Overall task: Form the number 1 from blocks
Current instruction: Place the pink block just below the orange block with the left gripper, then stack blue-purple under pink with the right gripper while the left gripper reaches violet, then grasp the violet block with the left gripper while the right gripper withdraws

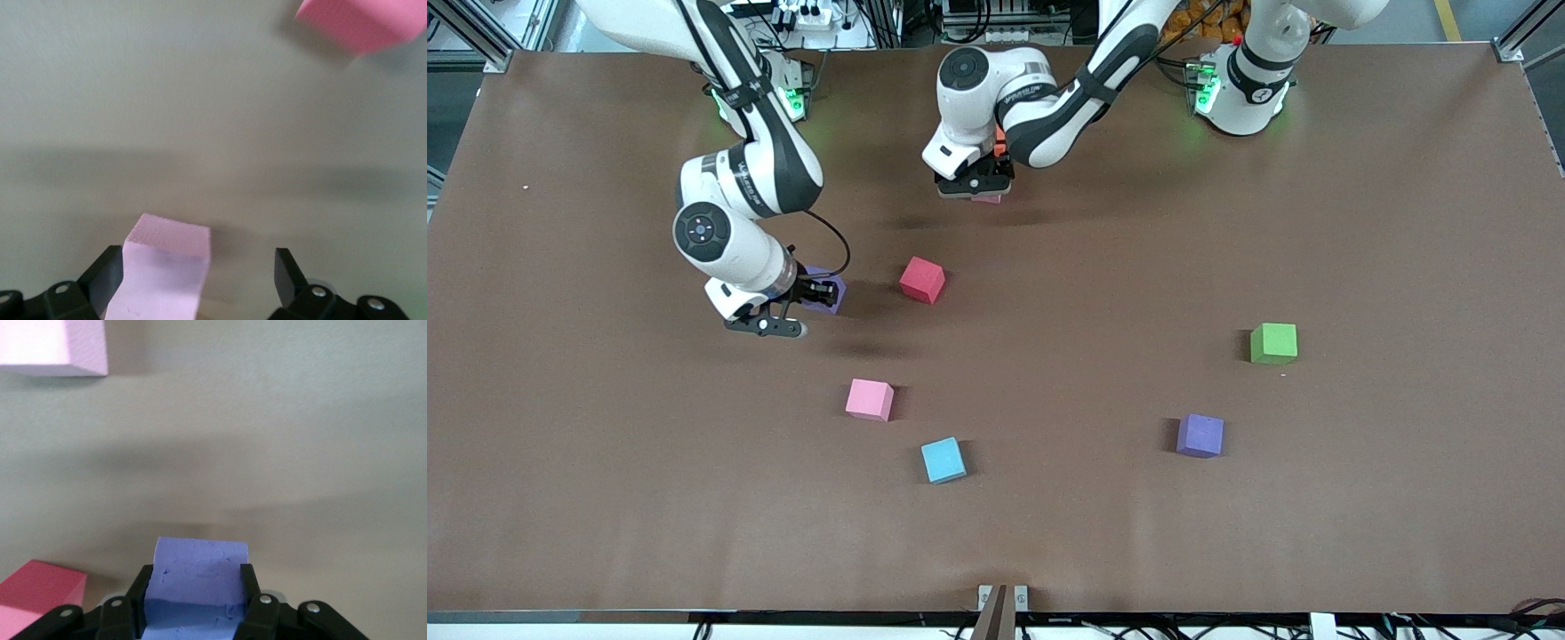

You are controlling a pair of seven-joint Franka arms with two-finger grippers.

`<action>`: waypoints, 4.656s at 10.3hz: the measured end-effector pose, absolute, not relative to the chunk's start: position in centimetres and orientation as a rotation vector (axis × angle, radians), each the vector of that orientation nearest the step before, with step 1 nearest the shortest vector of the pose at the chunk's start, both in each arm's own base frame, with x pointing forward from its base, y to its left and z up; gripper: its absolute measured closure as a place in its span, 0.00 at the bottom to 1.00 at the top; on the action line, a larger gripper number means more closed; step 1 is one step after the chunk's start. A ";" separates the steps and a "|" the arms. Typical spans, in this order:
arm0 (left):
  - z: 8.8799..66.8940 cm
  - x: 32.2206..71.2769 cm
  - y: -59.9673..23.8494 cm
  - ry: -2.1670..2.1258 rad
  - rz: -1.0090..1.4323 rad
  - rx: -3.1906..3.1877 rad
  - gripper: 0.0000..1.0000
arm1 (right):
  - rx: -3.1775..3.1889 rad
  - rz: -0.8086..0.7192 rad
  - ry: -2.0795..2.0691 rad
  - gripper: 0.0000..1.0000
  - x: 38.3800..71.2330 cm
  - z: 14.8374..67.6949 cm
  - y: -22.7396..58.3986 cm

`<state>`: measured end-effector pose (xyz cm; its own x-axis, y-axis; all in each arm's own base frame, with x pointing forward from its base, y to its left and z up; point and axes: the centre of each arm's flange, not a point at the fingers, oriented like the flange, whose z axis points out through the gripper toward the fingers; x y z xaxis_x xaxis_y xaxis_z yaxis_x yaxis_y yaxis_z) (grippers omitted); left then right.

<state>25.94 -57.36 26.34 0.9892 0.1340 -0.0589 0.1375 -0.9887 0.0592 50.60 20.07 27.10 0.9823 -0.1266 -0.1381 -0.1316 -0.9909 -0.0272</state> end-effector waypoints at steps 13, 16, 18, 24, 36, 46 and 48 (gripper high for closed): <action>36.1 61.3 -19.7 -0.031 0.131 3.211 0.00 | -3.113 0.141 0.138 0.44 41.7 28.2 39.6; 31.9 65.7 -18.5 -0.250 0.057 3.130 0.00 | -3.133 0.131 0.119 0.44 38.5 26.5 45.0; 29.6 68.0 -18.1 -0.210 0.044 3.099 0.00 | -3.135 0.124 0.107 0.44 36.8 25.7 46.8; 24.5 69.7 -17.7 -0.192 0.015 3.109 0.00 | -3.163 0.144 0.005 0.44 32.0 23.1 50.0; 21.4 71.1 -16.7 -0.176 0.100 3.118 0.28 | -3.161 0.159 -0.039 0.00 29.1 22.2 51.7; 28.2 66.3 -27.4 -0.024 -0.033 3.105 0.47 | -3.046 -0.216 0.517 0.00 51.7 37.3 27.2; 30.1 61.4 -32.3 -0.031 -0.091 3.093 0.50 | -3.096 -0.194 0.435 0.00 54.3 39.5 23.4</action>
<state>61.36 -32.34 30.07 0.9981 -0.0214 -0.0582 -0.0186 -0.9987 0.0477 54.27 23.44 39.48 0.9537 -0.2752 0.1214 -0.2740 -0.9614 -0.0261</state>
